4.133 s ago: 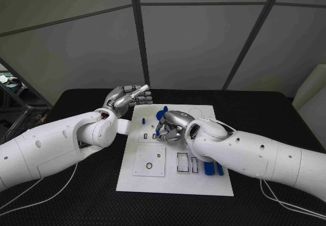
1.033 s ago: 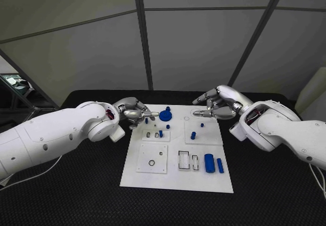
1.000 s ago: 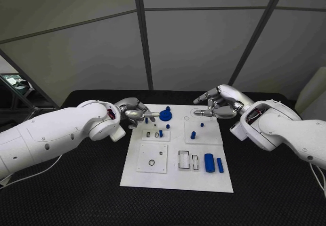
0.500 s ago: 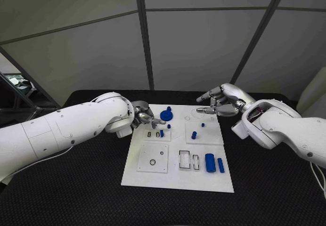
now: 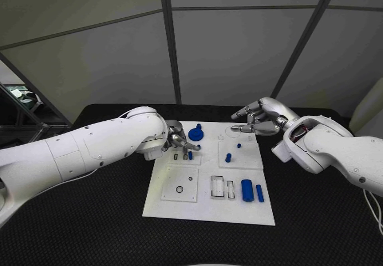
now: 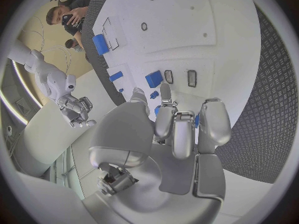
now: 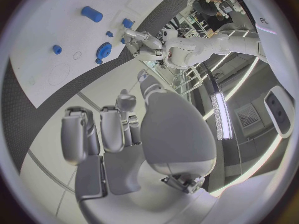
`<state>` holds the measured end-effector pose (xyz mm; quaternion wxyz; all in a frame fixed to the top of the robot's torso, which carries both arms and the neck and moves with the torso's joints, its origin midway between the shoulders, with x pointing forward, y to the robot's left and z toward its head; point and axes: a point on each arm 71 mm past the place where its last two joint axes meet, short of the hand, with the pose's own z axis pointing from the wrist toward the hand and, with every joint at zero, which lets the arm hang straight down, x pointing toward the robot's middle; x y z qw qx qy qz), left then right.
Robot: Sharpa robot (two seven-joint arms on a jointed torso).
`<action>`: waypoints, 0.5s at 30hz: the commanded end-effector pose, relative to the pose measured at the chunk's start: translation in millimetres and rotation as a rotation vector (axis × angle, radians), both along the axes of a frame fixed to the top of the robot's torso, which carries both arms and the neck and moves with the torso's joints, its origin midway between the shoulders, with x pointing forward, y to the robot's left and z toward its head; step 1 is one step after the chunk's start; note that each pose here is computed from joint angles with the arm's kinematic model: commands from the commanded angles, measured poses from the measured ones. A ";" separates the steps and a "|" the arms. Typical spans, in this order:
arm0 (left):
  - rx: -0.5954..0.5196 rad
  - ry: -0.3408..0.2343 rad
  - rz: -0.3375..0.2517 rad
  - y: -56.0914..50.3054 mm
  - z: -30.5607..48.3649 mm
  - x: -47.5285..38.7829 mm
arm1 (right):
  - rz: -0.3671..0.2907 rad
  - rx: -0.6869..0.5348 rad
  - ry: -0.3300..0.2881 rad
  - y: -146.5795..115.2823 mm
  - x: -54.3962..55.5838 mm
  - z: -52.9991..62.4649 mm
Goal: Assemble the parts on the task board
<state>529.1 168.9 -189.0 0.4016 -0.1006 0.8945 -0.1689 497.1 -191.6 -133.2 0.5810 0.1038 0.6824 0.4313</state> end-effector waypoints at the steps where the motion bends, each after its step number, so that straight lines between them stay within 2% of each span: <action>1: 0.043 0.026 -0.022 -1.9 -1.0 -0.9 | -0.001 -0.006 0.005 0.8 0.7 0.7; 7: 0.051 0.038 -0.041 -7.5 -1.9 -1.8 | -0.001 -0.009 0.008 1.7 2.0 -0.1; 15: 0.054 0.040 -0.041 -8.5 -2.2 -1.8 | -0.002 -0.013 0.011 2.0 2.5 -0.5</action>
